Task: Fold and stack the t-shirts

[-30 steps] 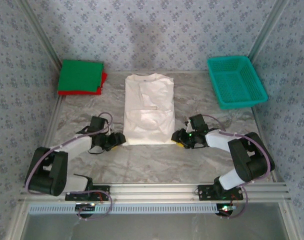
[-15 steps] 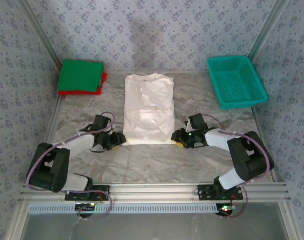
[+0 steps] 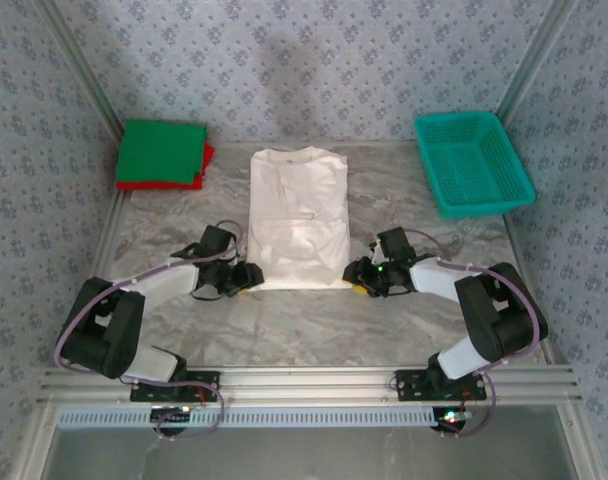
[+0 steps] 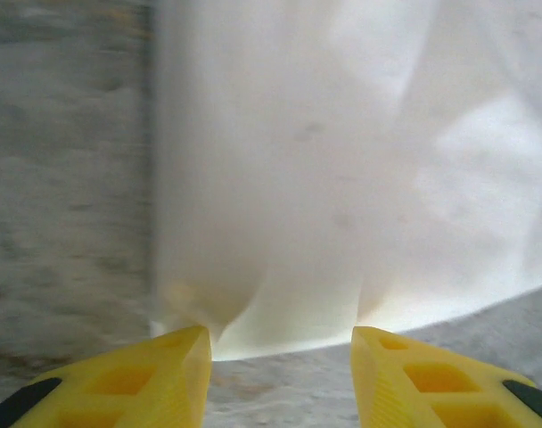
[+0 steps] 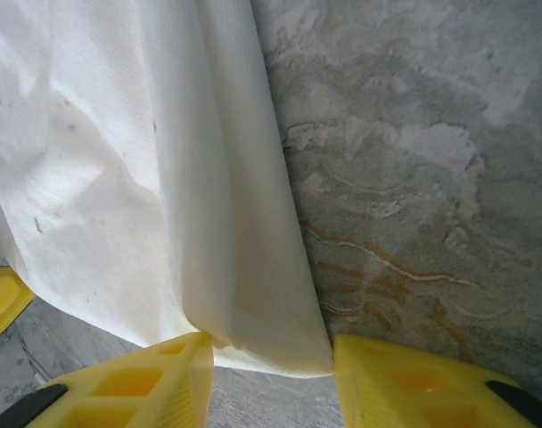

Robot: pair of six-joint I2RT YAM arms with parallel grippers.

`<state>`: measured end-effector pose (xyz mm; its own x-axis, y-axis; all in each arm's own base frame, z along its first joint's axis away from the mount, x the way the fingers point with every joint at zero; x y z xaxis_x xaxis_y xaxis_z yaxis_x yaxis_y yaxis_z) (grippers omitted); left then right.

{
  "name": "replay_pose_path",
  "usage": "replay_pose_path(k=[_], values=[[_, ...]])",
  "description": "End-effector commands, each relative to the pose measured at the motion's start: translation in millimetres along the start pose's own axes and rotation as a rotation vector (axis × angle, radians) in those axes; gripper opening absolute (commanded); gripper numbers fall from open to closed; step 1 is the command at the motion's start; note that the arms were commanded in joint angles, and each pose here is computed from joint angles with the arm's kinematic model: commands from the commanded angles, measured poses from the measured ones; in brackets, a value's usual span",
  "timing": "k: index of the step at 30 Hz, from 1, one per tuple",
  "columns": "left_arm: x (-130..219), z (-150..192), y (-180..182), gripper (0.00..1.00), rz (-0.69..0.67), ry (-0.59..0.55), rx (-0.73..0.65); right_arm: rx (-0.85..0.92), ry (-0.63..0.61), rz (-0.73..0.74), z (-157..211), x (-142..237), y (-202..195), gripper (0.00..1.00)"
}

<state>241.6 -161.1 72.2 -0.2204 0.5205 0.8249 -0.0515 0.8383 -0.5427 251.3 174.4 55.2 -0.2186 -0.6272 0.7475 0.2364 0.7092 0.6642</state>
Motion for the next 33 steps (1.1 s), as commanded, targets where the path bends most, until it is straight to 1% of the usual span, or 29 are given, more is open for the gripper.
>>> replay_pose_path(k=[1,6,11,19,26,33], values=[[3,-2,-7,0.45,0.02,0.011,0.0,0.041,-0.01,-0.008,-3,-17,5,0.44],[-2,2,1,0.44,-0.012,0.024,0.016,0.042,-0.01,-0.013,-4,-17,6,0.44],[1,2,12,0.44,-0.092,0.017,0.035,0.045,-0.01,-0.009,-3,-16,6,0.44],[-3,-5,10,0.43,-0.119,0.026,0.026,0.042,-0.009,-0.006,-3,-17,4,0.44],[9,-3,16,0.43,-0.191,-0.006,0.031,0.044,-0.012,-0.003,-4,-17,4,0.44],[6,-3,14,0.42,-0.174,0.001,0.028,0.046,-0.004,-0.004,-4,-19,4,0.44]])
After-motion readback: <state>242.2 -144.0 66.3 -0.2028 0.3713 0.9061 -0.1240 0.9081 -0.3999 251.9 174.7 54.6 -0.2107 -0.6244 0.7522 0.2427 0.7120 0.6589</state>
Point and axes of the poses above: each hand's point on the last joint's axis, 136 mm out from that joint toward the fingers, its own x axis back along the fingers, its own y axis along the line the jaws close on, z = x × y, the point moved 4 cm from there along x, back along the fingers, and after that the axes turned 3 degrees about -x, right-handed, at the moved point
